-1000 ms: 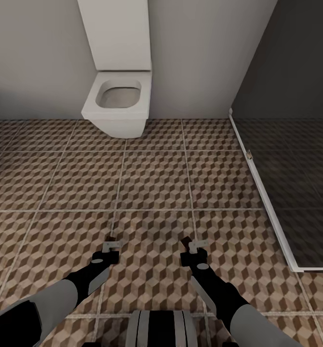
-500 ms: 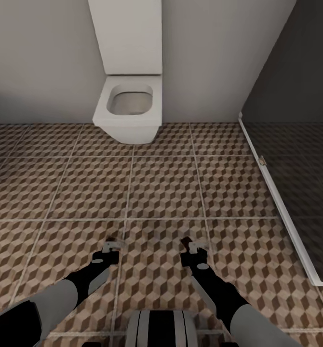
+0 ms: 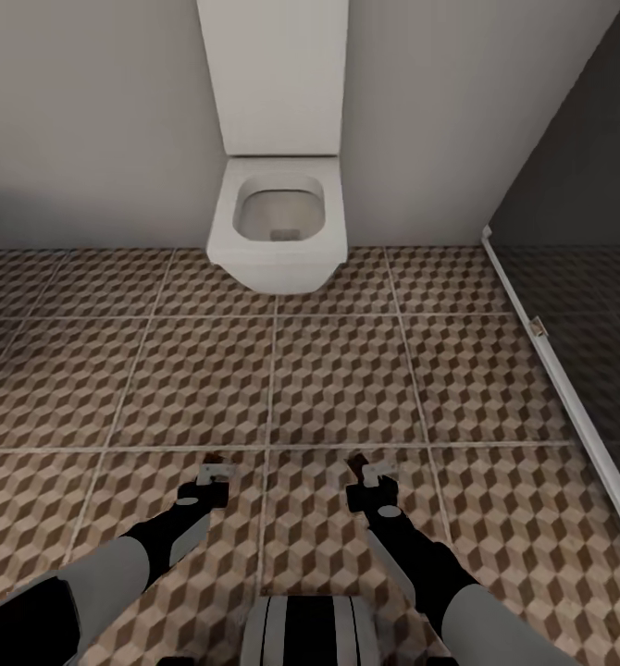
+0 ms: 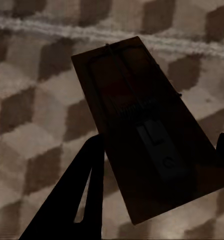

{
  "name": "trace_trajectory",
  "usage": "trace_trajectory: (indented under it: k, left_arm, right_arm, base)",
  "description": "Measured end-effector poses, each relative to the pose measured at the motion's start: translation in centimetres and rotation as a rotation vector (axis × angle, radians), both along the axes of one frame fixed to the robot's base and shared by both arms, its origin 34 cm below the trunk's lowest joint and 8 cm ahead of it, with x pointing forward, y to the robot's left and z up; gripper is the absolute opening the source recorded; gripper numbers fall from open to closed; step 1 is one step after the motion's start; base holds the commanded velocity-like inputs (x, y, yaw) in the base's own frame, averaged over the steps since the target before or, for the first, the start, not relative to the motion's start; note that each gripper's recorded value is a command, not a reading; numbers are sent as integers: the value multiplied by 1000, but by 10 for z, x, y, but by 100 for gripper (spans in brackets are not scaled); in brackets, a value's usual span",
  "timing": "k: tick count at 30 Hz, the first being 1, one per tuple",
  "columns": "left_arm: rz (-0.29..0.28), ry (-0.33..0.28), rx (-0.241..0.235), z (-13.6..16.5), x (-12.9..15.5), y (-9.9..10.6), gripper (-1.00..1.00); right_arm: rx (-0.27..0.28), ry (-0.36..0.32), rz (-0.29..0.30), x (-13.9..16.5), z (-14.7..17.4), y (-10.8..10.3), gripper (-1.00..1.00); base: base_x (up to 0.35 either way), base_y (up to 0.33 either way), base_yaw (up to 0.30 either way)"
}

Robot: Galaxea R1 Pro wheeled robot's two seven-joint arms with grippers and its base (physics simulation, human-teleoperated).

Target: Take the four mousetraps from the cabinet in the bathroom and place them on the bathroom floor. Make sure all four end up on the same floor surface, and ensure that at least two of them are either under or directly next to the same bathroom sink.

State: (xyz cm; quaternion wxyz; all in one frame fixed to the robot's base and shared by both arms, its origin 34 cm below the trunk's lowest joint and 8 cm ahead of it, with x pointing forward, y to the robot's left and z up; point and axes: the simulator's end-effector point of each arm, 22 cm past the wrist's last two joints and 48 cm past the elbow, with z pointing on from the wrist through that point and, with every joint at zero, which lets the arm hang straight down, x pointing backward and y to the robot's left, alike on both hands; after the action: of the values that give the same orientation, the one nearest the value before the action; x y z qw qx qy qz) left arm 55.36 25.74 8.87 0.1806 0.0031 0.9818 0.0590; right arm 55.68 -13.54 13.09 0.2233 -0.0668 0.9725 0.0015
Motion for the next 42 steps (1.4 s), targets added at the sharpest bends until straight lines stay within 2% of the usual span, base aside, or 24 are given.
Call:
trace_trajectory:
  k: [9,42]
  left_arm:
    - [-2,0,0,0,0,0,-100]
    - [-17,2,-7,0,-1,-9,-100]
  right_arm:
    - [0,0,0,0,0,0,-100]
    - [-2,0,0,0,0,-1,-100]
  base:
    - [297,148,0]
    - [332,3,0]
